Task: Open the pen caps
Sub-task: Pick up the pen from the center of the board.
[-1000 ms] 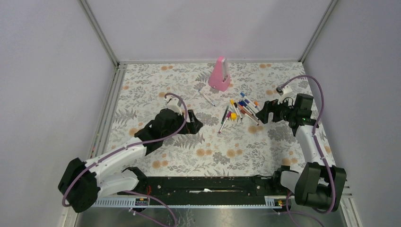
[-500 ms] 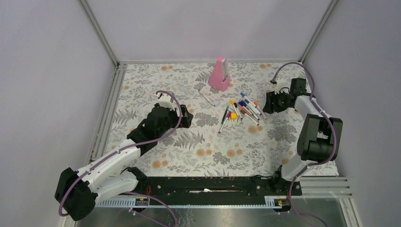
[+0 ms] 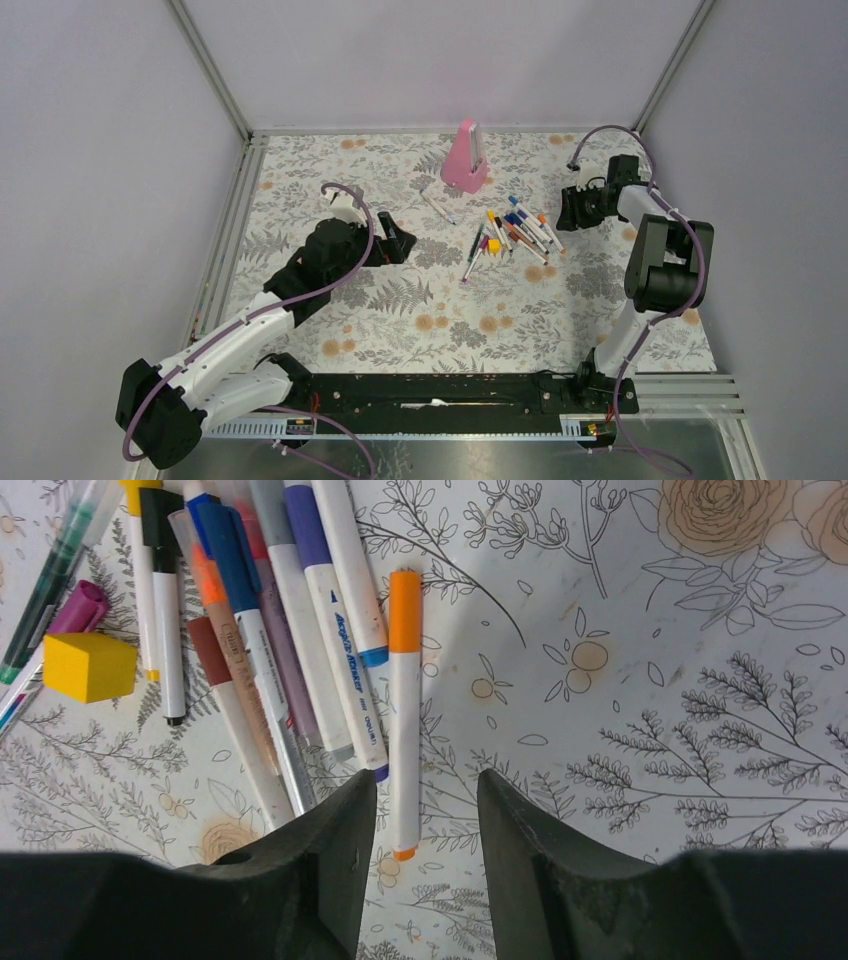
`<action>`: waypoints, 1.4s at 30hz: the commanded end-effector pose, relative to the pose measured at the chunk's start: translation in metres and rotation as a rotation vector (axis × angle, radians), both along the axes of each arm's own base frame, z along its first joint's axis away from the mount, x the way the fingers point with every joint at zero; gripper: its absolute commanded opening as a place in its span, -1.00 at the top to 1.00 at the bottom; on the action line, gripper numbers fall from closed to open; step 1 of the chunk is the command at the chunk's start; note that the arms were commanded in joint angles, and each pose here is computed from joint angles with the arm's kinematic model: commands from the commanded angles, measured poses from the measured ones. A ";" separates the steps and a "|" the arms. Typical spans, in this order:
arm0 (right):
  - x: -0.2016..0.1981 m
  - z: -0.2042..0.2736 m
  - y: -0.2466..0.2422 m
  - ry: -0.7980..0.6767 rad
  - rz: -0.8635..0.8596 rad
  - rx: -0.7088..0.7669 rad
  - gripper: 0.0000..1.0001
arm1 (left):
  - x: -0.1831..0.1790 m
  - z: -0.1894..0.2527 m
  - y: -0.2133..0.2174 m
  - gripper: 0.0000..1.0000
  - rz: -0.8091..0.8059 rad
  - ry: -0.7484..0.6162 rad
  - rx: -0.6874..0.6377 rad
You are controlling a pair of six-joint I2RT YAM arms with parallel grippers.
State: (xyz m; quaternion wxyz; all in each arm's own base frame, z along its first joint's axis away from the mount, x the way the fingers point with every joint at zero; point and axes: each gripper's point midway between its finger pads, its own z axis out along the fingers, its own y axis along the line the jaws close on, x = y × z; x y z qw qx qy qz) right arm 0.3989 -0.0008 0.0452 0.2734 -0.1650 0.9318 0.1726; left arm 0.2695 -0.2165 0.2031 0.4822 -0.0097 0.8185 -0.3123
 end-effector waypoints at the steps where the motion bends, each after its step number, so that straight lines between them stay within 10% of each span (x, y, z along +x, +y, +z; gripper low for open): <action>1: 0.014 0.001 0.004 -0.011 0.030 -0.035 0.02 | -0.001 0.016 -0.013 -0.98 -0.032 -0.001 -0.102; 42: -0.002 -0.045 0.009 0.099 0.088 -0.172 0.29 | -0.012 -0.004 -0.031 -0.98 -0.143 0.027 -0.129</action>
